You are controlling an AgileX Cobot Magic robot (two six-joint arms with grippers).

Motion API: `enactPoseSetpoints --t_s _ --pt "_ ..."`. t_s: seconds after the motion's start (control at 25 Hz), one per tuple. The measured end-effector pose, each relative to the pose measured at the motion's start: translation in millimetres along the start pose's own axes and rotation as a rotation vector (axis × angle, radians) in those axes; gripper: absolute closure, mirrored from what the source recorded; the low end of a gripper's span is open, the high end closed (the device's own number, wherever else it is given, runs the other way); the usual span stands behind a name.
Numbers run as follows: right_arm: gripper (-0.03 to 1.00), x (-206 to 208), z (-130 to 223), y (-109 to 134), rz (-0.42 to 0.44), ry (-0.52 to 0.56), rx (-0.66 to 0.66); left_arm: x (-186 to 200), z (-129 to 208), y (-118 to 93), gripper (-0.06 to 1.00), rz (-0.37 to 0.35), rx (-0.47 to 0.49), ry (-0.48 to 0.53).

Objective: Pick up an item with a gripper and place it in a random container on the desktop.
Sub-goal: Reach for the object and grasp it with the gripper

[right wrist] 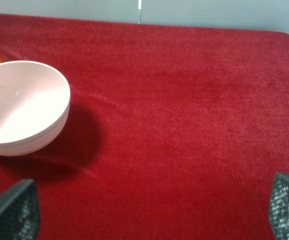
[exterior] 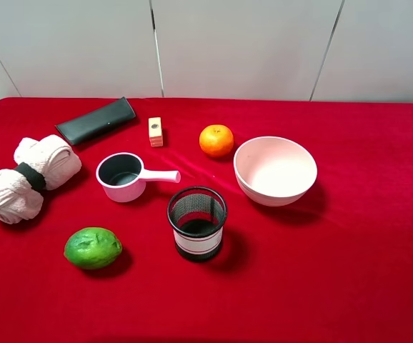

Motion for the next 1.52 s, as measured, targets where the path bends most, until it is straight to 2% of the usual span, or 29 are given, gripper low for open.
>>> enactPoseSetpoints --t_s 0.8,1.0,1.24,1.52 --pt "0.27 -2.1 -2.4 -0.4 -0.006 0.021 0.001 0.0 0.0 0.0 -0.05 0.000 0.000 0.000" --pt "0.27 -5.3 -25.4 -4.6 -0.019 0.048 0.031 0.0 0.0 0.0 -0.05 0.000 0.000 0.000" --pt "0.27 -20.9 -50.9 -7.9 -0.061 0.129 0.065 0.0 0.0 0.0 -0.05 0.000 0.000 0.000" --pt "0.27 -41.6 -83.4 -6.7 -0.130 0.172 0.098 0.0 0.0 0.0 -0.05 0.000 0.000 0.000"
Point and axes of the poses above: a point on each arm's last joint axis where the gripper is mounted, x pointing back along that axis away from the gripper, y along the wrist's bending axis when the last joint is at zero, z = x × y, the point moved 10 cm from there along -x, pointing out along that axis toward the gripper, and after that the axes turned 11 degrees about x, right-handed, at the moved point
